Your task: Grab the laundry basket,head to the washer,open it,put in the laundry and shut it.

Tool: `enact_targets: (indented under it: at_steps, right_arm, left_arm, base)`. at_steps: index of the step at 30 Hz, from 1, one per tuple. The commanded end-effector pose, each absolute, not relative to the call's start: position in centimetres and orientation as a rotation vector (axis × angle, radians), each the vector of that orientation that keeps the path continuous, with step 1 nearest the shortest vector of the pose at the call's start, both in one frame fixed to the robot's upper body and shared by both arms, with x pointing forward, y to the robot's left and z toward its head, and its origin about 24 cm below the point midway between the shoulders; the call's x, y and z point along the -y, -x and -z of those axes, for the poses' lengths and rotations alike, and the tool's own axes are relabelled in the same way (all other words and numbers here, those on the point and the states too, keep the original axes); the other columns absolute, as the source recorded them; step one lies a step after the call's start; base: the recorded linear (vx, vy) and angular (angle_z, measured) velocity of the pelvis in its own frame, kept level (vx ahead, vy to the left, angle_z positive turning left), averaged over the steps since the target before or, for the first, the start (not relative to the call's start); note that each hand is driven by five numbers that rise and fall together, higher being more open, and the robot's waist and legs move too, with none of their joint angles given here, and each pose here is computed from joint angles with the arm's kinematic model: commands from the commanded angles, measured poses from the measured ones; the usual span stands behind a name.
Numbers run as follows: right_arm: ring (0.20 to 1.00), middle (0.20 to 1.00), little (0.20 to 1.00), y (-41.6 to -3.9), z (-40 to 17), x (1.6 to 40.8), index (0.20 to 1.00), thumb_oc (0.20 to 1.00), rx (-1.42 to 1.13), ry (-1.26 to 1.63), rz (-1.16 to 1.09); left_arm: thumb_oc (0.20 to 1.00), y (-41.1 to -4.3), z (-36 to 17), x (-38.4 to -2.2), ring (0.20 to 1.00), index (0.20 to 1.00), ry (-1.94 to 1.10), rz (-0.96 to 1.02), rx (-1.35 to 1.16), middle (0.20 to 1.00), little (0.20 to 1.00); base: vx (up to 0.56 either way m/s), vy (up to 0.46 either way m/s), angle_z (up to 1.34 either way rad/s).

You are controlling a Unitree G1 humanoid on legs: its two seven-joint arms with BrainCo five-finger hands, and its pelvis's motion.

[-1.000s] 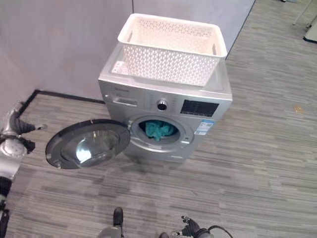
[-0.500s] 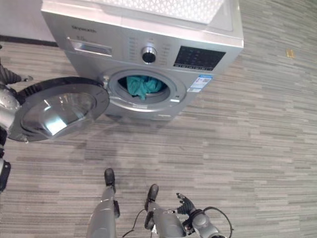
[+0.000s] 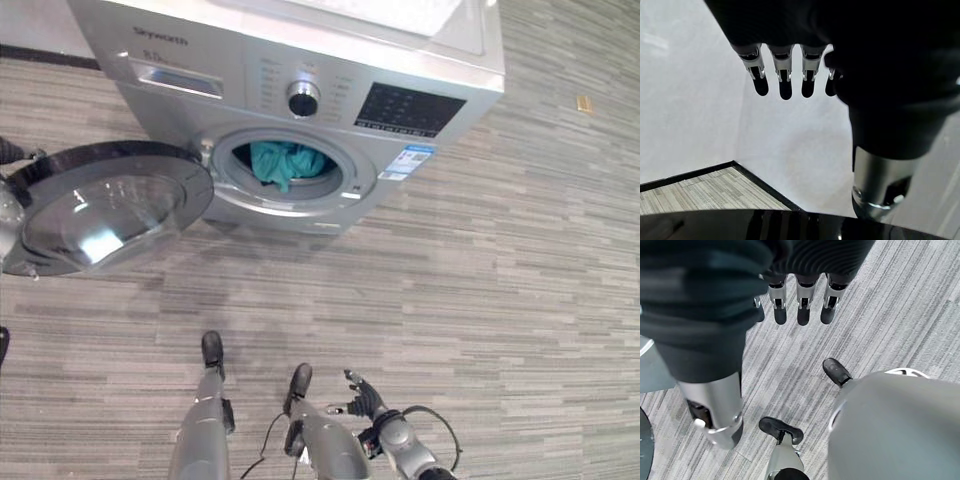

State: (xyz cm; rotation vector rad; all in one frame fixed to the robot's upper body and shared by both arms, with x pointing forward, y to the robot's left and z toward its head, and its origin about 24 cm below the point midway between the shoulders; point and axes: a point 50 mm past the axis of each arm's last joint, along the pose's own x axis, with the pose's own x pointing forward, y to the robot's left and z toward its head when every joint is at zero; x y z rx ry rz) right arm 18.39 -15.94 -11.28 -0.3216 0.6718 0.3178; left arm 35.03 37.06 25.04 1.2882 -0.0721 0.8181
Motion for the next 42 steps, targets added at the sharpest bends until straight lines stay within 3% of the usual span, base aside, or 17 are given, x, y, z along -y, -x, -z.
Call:
enact_targets:
  at_steps: [1,6,11,13,14,16,18,20,21,24,29,30,36,37,38,42]
  right_arm:
    - [1.0,1.0,1.0,-17.1,11.6,18.0,1.0,1.0,-0.696,0.341,-0.273]
    - [1.0,1.0,1.0,-17.4,11.3,18.4,1.0,1.0,-0.682,0.356,-0.258]
    - [1.0,1.0,1.0,-17.5,11.4,19.2,1.0,1.0,-0.7,0.358,-0.21]
    - [1.0,1.0,1.0,-17.9,11.3,19.4,1.0,1.0,-0.703,0.344,-0.173]
    - [1.0,1.0,1.0,-17.8,11.4,19.5,1.0,1.0,-0.706,0.349,-0.175]
    - [1.0,1.0,1.0,-17.8,11.5,20.0,1.0,1.0,-0.731,0.345,-0.145]
    - [1.0,1.0,1.0,-18.3,11.5,19.6,1.0,1.0,-0.74,0.336,-0.149]
    - [1.0,1.0,1.0,-18.7,11.5,19.3,1.0,1.0,-0.739,0.329,-0.15]
    - [1.0,1.0,1.0,-18.8,11.6,18.7,1.0,1.0,-0.744,0.324,-0.153]
    - [1.0,1.0,1.0,-19.0,11.8,18.0,1.0,1.0,-0.748,0.319,-0.162]
    - [1.0,1.0,1.0,-17.6,12.5,17.9,1.0,1.0,-0.789,0.326,-0.179]
    - [1.0,1.0,1.0,-17.0,12.9,18.1,1.0,1.0,-0.809,0.318,-0.173]
    - [1.0,1.0,1.0,-14.8,14.2,18.3,1.0,1.0,-0.901,0.308,-0.17]
    - [1.0,1.0,1.0,-14.3,14.4,18.3,1.0,1.0,-0.918,0.308,-0.172]
    - [1.0,1.0,1.0,-13.3,14.9,18.4,1.0,1.0,-0.958,0.301,-0.175]
    - [1.0,1.0,1.0,-12.8,15.1,19.0,1.0,1.0,-0.98,0.278,-0.137]
  left_arm:
    - [1.0,-34.1,-25.2,-38.8,1.0,1.0,-1.352,-0.873,-0.003,1.0,1.0]
    - [1.0,-35.8,-23.1,-36.2,1.0,1.0,-1.489,-0.68,-0.001,1.0,1.0]
    - [1.0,-37.7,-19.4,-29.9,1.0,1.0,-1.539,-0.318,0.107,1.0,1.0]
    - [1.0,-36.9,-16.0,-25.3,1.0,1.0,-1.447,-0.049,0.184,1.0,1.0]
    - [1.0,-36.7,-15.9,-25.4,1.0,1.0,-1.444,-0.049,0.179,1.0,1.0]
    - [1.0,-34.2,-11.6,-20.2,1.0,1.0,-1.19,0.213,0.203,1.0,1.0]
    - [1.0,-31.3,-7.9,-12.7,1.0,1.0,-0.829,0.51,0.187,1.0,1.0]
    - [1.0,-30.6,-7.9,-8.4,1.0,1.0,-0.654,0.62,0.215,1.0,1.0]
    - [1.0,-30.3,-8.9,-4.4,1.0,1.0,-0.469,0.69,0.249,1.0,1.0]
    - [1.0,-29.0,-12.7,0.2,1.0,1.0,-0.26,0.821,0.369,1.0,1.0]
    - [1.0,-27.5,-14.3,-2.4,1.0,1.0,-0.053,0.85,0.386,1.0,1.0]
    - [1.0,-27.0,-13.5,-4.8,1.0,1.0,-0.017,0.799,0.364,1.0,1.0]
    - [1.0,-25.3,-10.4,-9.7,1.0,1.0,0.084,0.717,0.21,1.0,1.0]
    - [1.0,-25.0,-9.7,-10.7,1.0,1.0,0.11,0.688,0.172,1.0,1.0]
    - [1.0,-23.9,-7.5,-14.1,1.0,1.0,0.105,0.578,0.088,1.0,1.0]
    - [1.0,-22.6,-4.7,-17.6,1.0,1.0,0.057,0.428,-0.016,1.0,1.0]
  base:
    - [0.0,0.0,0.0]
    - [0.0,0.0,0.0]
    - [0.0,-0.001,0.01]
    - [-0.01,0.001,0.04]
    - [0.01,0.024,0.07]
    - [0.02,0.032,0.02]
    - [0.01,0.036,0.0]
    - [0.0,0.011,0.04]
    - [-0.02,0.009,-0.19]
    - [0.0,0.006,-0.3]
    - [0.03,-0.009,-0.35]
    - [0.04,-0.036,-0.19]
    - [0.02,-0.013,0.06]
    - [0.07,-0.008,0.27]
    - [0.06,-0.008,0.24]
    - [0.04,-0.011,0.23]
